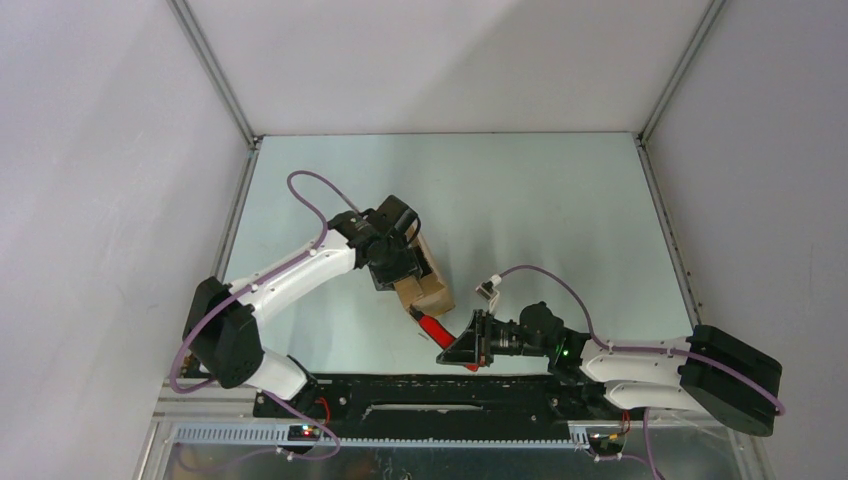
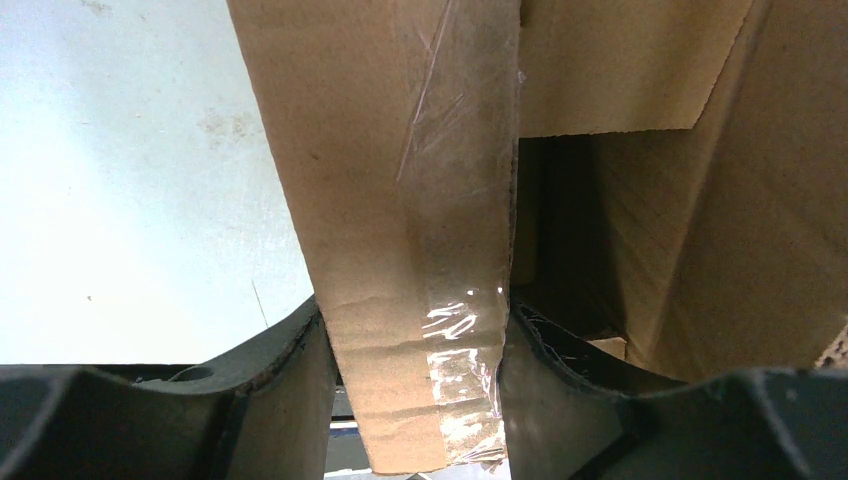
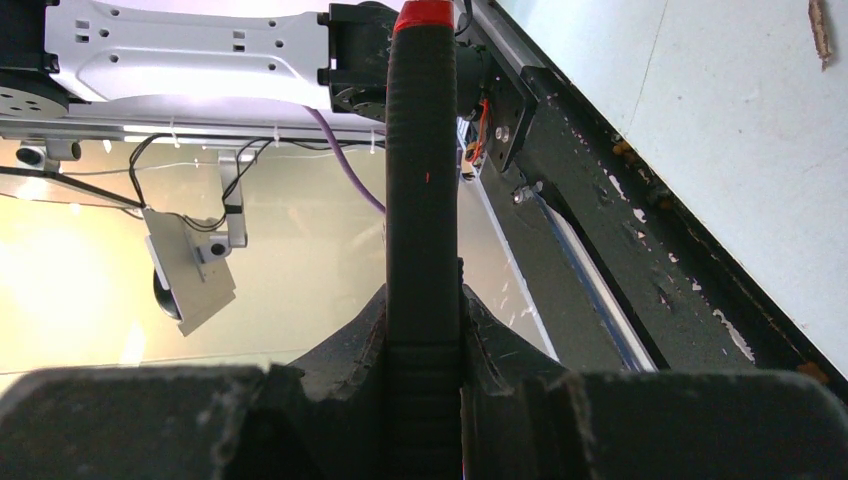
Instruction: Unpack the express box
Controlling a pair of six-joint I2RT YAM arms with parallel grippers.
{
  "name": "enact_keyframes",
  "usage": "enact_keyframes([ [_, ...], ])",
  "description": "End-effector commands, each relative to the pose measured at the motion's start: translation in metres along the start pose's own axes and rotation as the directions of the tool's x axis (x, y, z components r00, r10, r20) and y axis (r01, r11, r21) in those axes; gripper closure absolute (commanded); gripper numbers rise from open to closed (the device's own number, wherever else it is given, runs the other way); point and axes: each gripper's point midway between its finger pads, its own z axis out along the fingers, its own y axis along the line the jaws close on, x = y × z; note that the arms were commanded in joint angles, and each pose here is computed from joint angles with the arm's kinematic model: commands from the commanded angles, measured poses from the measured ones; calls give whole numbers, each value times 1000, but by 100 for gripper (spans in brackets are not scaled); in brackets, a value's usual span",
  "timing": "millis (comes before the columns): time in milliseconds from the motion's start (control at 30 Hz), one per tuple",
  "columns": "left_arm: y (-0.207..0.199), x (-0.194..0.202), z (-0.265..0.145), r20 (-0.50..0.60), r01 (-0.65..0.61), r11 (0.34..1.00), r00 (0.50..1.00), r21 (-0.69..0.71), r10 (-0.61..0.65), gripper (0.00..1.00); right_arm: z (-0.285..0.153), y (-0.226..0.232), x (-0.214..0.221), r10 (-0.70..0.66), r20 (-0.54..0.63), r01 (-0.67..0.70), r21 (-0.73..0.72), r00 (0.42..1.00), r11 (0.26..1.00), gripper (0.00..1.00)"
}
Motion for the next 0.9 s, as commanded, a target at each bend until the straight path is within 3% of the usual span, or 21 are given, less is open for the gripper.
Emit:
enact_keyframes([
  [0, -7, -10, -17, 46, -12, 999, 999, 53, 10, 90, 3, 17, -5, -25, 22, 27, -56, 999, 998, 100],
  [867, -6, -14, -19, 51, -7, 999, 999, 52, 4, 90, 2, 17, -5, -25, 23, 27, -56, 999, 998, 100],
])
